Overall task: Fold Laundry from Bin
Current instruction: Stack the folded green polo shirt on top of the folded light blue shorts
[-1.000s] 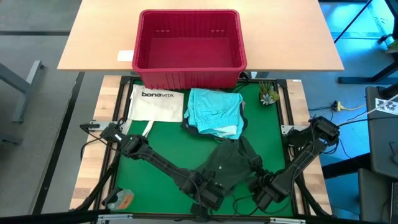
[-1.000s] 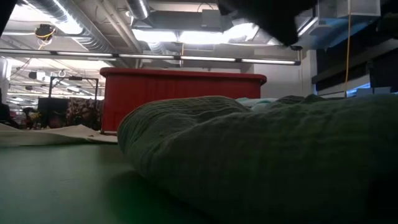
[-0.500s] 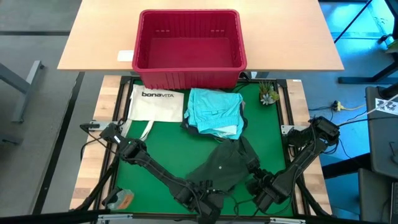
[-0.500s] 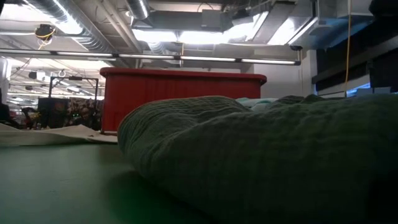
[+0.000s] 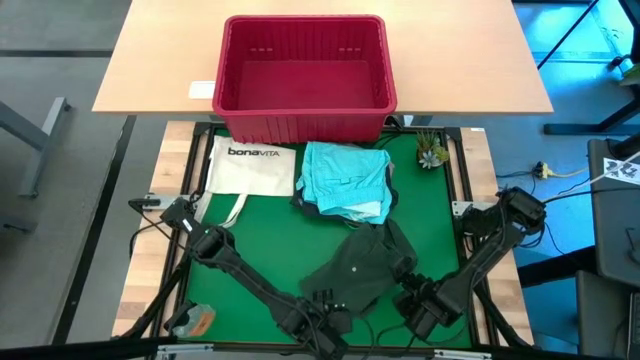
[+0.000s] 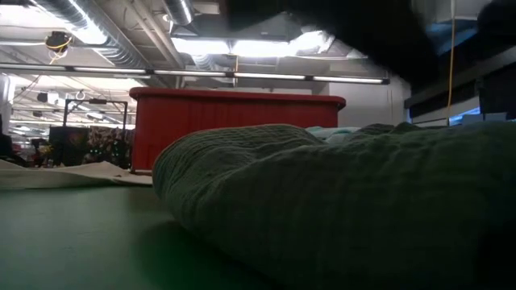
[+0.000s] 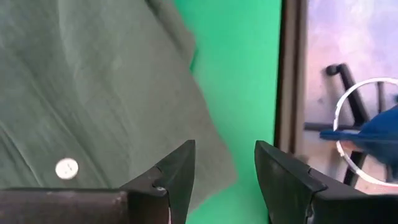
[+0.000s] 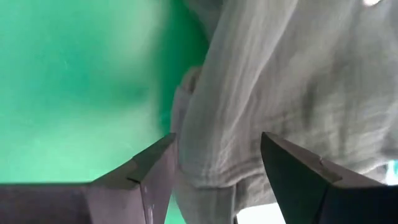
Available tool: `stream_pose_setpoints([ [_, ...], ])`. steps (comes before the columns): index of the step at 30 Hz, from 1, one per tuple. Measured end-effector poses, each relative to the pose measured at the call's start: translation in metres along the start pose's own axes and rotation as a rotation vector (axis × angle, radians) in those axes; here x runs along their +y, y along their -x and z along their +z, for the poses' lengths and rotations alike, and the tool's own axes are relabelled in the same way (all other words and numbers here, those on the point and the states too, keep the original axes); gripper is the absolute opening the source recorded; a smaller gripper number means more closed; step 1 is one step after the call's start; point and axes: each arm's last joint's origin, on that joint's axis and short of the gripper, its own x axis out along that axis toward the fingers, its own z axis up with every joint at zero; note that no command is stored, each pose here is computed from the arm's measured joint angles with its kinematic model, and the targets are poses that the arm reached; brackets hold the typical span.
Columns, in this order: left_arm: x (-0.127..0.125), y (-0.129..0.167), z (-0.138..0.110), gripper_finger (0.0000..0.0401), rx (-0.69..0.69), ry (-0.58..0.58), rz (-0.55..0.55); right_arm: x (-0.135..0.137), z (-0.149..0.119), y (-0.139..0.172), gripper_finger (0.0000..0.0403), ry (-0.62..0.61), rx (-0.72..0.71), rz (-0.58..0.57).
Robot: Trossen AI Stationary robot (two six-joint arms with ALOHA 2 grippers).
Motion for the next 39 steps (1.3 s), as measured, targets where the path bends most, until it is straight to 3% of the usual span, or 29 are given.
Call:
stream_pose_setpoints([
  [7,0.001,-0.014,-0.008,0.016,0.0,0.026,0.001,0.005,-0.014,-0.019,0.0232,0.019,0.042,-0.059],
  [15,0.007,-0.029,-0.02,0.016,0.029,0.014,0.028,0.01,-0.018,-0.036,0.0232,0.023,-0.028,-0.138],
  [28,0.028,-0.04,-0.025,0.016,0.193,0.028,0.011,0.016,-0.016,-0.047,0.0232,-0.02,-0.124,-0.091],
  [39,0.047,-0.035,-0.036,0.0186,0.369,-0.008,0.145,0.004,-0.002,-0.051,0.0232,-0.128,-0.218,-0.031],
])
